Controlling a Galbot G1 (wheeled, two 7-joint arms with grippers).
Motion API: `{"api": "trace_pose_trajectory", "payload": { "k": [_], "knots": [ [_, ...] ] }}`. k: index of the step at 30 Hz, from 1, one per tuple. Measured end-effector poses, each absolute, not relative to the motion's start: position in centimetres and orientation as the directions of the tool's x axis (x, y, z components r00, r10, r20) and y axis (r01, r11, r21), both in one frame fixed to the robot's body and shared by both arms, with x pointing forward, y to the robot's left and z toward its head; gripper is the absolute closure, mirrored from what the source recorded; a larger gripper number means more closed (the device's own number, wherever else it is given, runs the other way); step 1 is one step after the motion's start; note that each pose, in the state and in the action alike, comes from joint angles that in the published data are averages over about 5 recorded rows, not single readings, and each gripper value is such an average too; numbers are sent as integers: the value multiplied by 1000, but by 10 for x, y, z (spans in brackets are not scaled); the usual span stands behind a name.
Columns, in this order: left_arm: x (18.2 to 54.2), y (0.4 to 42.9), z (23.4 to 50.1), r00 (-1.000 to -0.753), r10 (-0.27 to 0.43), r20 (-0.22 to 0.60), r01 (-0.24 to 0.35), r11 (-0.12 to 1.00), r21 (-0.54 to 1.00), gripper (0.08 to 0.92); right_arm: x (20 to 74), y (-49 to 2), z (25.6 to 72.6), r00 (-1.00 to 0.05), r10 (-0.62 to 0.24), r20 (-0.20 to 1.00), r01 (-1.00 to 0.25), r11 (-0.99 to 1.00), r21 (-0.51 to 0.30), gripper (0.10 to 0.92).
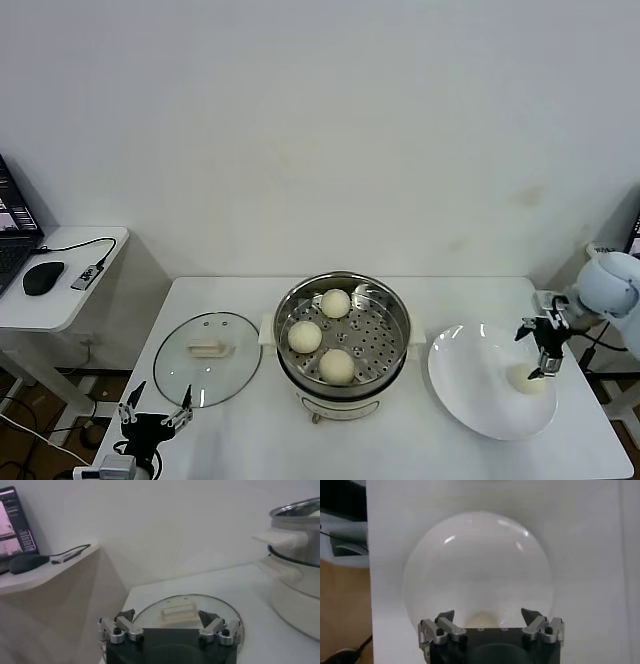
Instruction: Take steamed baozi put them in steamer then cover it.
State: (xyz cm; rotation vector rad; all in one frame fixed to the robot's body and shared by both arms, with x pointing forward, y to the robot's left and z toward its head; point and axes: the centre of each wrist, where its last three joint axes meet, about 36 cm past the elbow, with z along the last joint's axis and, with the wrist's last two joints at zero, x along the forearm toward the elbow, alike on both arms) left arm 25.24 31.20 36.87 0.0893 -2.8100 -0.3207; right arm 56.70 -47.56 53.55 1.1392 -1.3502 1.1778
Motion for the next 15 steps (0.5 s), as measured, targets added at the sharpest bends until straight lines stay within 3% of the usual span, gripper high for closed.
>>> {"api": "trace_pose_trajectory", "payload": {
  "k": [15],
  "knots": [
    [252, 314, 359, -942, -104, 319, -30, 973, 228, 177, 570, -487, 495, -60, -1, 998, -994, 88, -60, 200]
  ]
}}
